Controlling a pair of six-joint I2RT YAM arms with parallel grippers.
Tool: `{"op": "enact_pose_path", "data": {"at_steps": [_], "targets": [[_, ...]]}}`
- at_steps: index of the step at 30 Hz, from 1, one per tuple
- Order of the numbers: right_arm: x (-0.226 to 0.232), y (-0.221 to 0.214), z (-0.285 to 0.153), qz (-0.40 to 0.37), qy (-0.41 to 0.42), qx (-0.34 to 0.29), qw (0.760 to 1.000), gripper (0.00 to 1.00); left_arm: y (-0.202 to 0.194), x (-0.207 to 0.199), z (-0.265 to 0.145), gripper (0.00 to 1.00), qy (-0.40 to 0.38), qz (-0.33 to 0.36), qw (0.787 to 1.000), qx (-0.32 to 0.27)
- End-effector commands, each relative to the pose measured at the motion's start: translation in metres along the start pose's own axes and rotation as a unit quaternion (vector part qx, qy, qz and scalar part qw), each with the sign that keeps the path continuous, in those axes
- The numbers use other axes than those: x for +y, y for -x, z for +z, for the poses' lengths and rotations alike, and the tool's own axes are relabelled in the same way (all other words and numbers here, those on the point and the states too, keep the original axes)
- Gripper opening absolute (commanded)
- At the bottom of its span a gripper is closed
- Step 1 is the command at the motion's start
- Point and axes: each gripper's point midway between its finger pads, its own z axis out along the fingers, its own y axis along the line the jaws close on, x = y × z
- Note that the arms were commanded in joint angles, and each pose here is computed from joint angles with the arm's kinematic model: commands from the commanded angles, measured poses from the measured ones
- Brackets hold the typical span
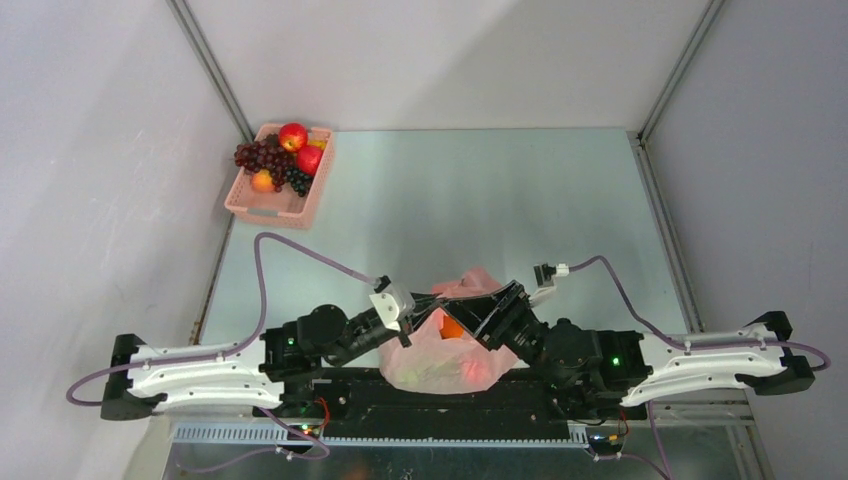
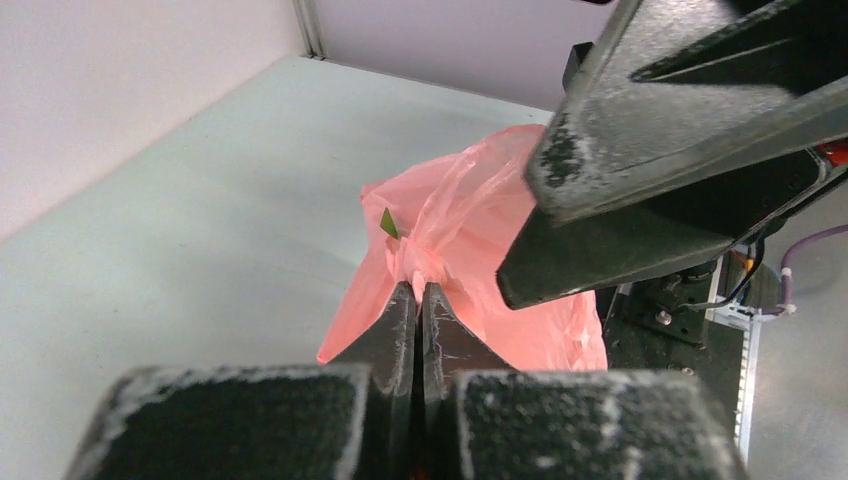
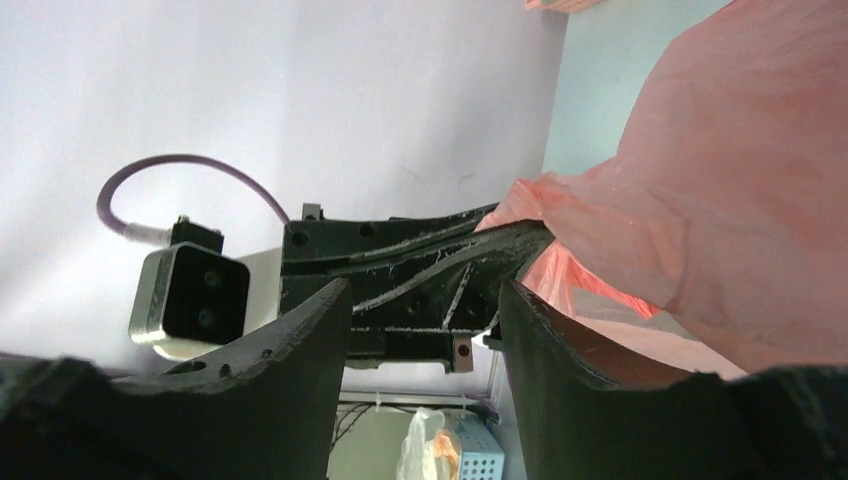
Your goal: Place the fake fruits into the plastic bag and tie a complex knot
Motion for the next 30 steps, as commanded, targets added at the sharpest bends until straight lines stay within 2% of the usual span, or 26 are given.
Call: {"op": "enact_pose_path", "data": {"at_steps": [1, 15, 30], "targets": [[0.0, 0.015, 0.006, 0.044, -0.009, -0.051, 0.998, 0.6, 0.0, 0.004, 0.002, 0.0, 0.023, 0.026, 0.999, -0.003], [-0.04, 0.015, 0.011, 0.026, -0.074, -0.075, 0.994, 0.6, 0.007, -0.009, 0.004, 0.0, 0.002, 0.035, 0.999, -0.01], [-0.046, 0.019, 0.016, 0.02, -0.084, -0.079, 0.993, 0.59, 0.001, -0.024, 0.01, 0.0, -0.028, 0.048, 0.998, -0.001]]}}
